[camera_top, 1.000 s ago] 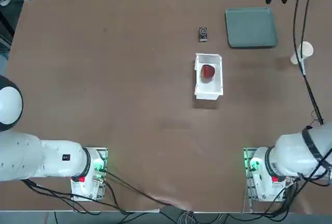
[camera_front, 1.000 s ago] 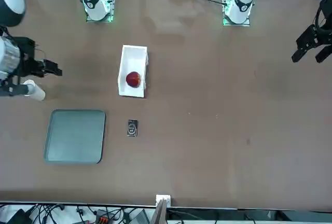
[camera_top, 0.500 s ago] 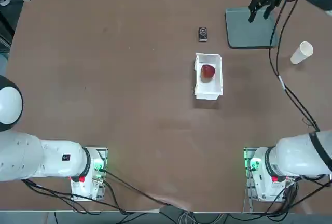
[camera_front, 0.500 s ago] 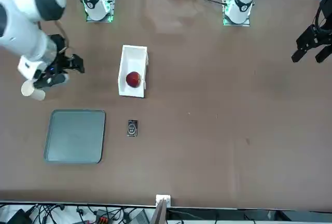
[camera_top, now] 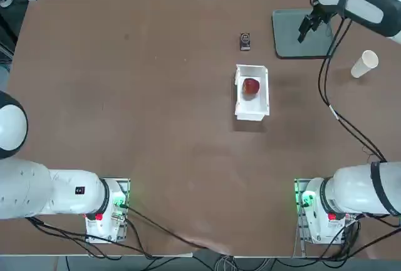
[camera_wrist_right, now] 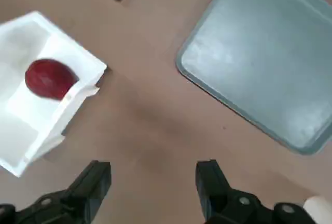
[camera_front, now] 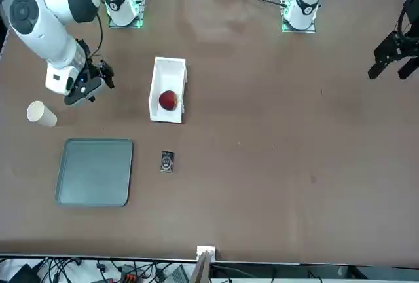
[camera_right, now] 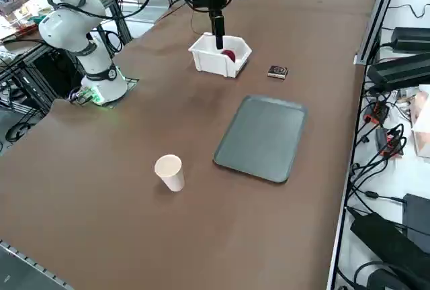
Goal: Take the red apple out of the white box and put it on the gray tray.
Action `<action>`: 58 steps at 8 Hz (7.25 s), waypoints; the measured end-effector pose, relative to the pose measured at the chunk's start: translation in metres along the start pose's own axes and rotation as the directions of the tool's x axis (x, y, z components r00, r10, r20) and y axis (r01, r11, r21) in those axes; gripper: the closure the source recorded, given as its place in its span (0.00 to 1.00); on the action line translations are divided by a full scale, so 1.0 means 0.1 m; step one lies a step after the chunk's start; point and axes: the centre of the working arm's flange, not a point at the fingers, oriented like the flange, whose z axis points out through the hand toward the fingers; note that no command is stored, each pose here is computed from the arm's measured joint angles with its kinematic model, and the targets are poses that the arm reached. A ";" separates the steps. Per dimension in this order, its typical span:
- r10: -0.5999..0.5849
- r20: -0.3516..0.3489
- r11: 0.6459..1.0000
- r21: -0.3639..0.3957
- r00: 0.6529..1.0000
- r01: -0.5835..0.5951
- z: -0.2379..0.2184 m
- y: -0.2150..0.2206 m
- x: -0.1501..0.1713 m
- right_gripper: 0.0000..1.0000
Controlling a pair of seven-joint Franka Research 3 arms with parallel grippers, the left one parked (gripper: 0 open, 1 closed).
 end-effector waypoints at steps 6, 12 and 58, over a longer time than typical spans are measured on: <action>-0.344 0.069 0.936 -0.055 0.936 0.348 0.20 -0.48 0.36 0.00; -0.388 0.174 0.922 0.080 0.905 0.380 0.05 -0.31 0.76 0.00; -0.834 0.112 0.545 0.010 0.540 0.839 2.24 -2.14 0.80 0.01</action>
